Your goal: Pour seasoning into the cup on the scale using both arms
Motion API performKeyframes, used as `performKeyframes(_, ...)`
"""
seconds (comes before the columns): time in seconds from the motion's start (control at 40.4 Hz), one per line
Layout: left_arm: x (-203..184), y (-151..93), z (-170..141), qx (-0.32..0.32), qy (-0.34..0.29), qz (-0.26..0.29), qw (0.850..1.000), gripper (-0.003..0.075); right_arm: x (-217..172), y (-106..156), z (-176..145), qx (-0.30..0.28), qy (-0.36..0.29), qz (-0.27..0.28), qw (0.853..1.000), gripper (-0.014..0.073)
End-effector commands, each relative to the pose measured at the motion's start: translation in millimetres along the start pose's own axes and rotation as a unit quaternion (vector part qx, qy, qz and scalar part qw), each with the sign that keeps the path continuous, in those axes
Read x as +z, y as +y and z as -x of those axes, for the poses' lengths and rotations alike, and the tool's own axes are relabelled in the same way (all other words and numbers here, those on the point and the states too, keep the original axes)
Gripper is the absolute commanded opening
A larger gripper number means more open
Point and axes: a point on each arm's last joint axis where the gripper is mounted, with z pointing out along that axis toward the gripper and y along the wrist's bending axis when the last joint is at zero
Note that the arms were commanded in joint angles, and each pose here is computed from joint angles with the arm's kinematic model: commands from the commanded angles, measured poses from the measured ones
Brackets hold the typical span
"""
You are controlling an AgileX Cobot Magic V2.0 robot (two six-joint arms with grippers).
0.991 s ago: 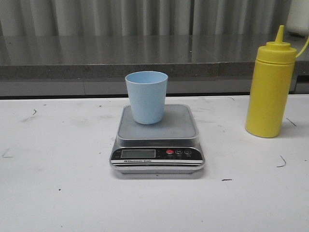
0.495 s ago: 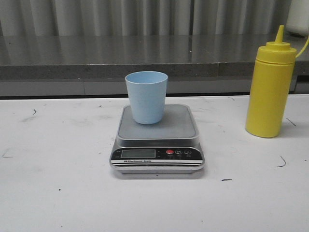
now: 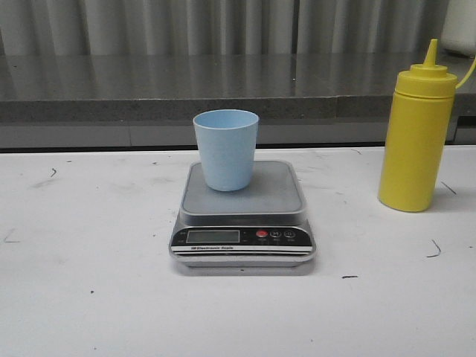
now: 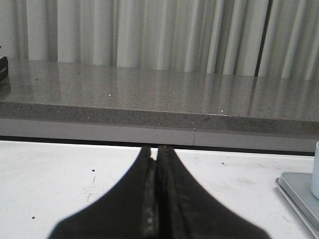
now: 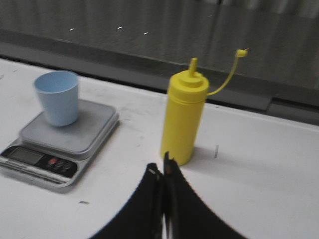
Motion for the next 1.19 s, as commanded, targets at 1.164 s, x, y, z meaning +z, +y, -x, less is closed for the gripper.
performKeyframes(1.164, -1, 0, 1, -0.008, -0.039, -0.001, 0.999, -0.002, 25, -7, -84, 0.028, -0.13, -0.095, 0.987, -0.0067)
